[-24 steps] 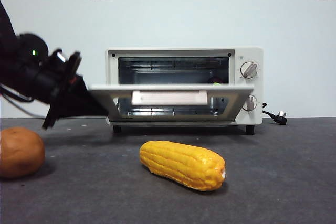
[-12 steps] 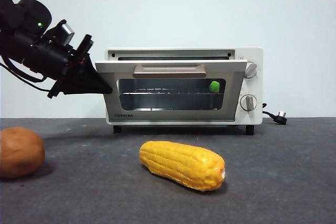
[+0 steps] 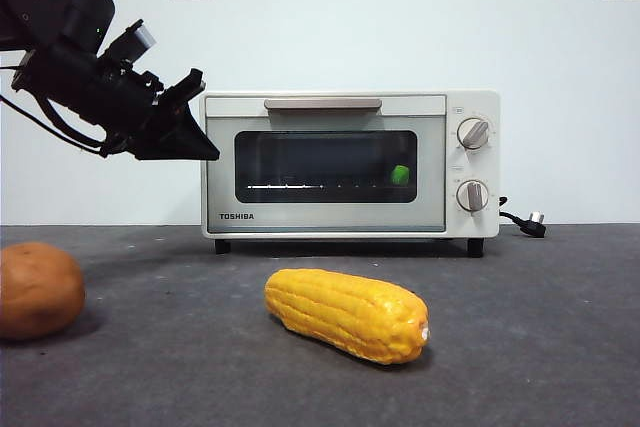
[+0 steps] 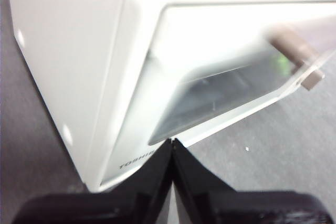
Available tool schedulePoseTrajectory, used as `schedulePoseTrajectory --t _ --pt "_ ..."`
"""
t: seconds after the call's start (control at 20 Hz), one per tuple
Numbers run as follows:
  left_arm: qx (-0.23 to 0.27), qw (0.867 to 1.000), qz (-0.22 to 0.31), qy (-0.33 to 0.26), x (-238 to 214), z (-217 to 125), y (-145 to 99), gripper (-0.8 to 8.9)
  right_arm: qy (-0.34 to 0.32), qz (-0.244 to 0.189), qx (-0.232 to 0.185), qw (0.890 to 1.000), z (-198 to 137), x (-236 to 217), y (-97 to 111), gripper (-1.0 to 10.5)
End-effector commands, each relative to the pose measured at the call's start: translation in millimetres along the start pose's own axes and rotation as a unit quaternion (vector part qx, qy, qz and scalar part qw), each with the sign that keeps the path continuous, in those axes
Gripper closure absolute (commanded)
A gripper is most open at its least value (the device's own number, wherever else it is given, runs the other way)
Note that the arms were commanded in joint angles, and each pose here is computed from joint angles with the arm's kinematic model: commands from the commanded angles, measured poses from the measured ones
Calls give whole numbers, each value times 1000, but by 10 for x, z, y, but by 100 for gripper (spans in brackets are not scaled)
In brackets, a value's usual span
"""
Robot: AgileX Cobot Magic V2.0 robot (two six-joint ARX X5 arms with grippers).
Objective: Take the eggplant from the table,put the eggplant in the oven
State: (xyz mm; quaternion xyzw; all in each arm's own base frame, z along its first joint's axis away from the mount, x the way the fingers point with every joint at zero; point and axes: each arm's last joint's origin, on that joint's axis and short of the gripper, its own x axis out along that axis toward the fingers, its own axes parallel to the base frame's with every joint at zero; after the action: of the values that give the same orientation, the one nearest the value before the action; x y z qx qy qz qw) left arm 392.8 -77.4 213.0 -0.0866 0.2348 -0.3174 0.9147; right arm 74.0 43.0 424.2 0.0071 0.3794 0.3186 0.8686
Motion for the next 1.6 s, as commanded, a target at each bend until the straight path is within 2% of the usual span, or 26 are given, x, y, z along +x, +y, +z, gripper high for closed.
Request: schedulePoseTrajectory --t 0.05,0.4,0.65,0.85,1.05,1.25,1.6 --pt "9 1000 -2 -17 -16 107 -22 820 7 -1 1 1000 -18 -11 3 958" --pt "4 1000 -1 -3 -195 252 -192 820 7 -5 -7 1000 -17 -10 0 958" --pt "19 999 29 -31 -747 578 -560 820 5 -28 -8 1000 -16 -11 -13 958" --pt "21 999 27 -30 -1320 702 -928 820 4 -47 -9 999 -14 -9 -25 958" --pt "21 999 19 -21 -1849 677 -1271 820 5 -48 -9 999 -12 -7 -25 958" --pt "27 999 15 -31 -2288 614 -1500 820 5 -48 -9 999 -12 -7 -25 958" --pt "42 997 11 -63 -2715 526 -1714 818 5 -48 -9 999 -12 -7 -25 956"
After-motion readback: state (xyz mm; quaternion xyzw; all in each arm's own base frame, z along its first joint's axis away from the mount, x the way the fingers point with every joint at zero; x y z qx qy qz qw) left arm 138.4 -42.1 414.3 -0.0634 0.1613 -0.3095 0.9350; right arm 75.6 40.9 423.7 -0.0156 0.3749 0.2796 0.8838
